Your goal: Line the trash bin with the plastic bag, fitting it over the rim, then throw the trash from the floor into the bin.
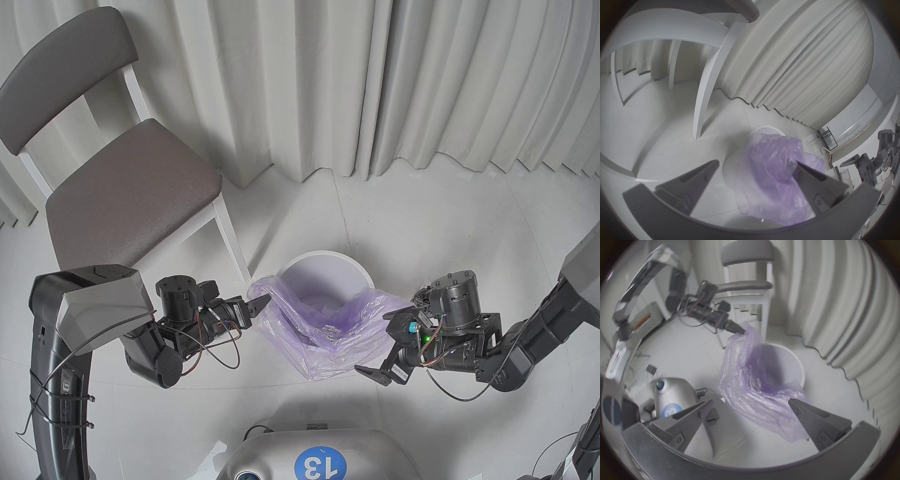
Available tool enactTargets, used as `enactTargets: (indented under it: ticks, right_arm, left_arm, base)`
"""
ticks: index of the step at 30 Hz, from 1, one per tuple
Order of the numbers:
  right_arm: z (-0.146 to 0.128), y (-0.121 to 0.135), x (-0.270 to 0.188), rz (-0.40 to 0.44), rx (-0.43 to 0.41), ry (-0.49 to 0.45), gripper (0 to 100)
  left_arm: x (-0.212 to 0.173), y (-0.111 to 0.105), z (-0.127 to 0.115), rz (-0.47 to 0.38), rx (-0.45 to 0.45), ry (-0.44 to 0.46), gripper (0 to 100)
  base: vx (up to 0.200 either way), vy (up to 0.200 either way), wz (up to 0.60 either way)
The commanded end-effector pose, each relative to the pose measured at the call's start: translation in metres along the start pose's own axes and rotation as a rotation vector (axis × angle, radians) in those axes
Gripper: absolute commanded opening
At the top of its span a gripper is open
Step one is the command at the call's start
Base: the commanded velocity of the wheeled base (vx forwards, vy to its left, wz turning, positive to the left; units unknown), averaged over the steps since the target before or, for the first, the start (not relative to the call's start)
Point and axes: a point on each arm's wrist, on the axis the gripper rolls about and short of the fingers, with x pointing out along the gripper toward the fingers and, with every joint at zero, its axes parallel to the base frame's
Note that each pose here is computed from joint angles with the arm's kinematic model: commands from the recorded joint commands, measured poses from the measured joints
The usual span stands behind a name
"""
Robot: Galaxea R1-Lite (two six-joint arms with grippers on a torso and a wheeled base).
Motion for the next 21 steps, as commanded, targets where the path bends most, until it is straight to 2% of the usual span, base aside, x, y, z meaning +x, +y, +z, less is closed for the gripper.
enactTargets:
  ticks: [1,13,21]
  right_arm:
    - [-0.02,-0.005,0.03,0.053,-0.069,0.014,100]
    - [-0.018,-0.043,0.055,0.031,-0.069,0.062,100]
    - [-0.015,-0.052,0.066,0.037,-0.066,0.076,100]
  left_arm:
    - [-0.001,0.003,-0.003,-0.001,0.001,-0.009,100]
    - [0.001,0.008,-0.007,-0.005,0.007,-0.033,100]
    - [0.001,0.011,-0.006,0.001,0.007,-0.039,100]
  base:
    - [0.0,0.0,0.0]
    - [0.0,0.0,0.0]
    - [0.0,0.0,0.0]
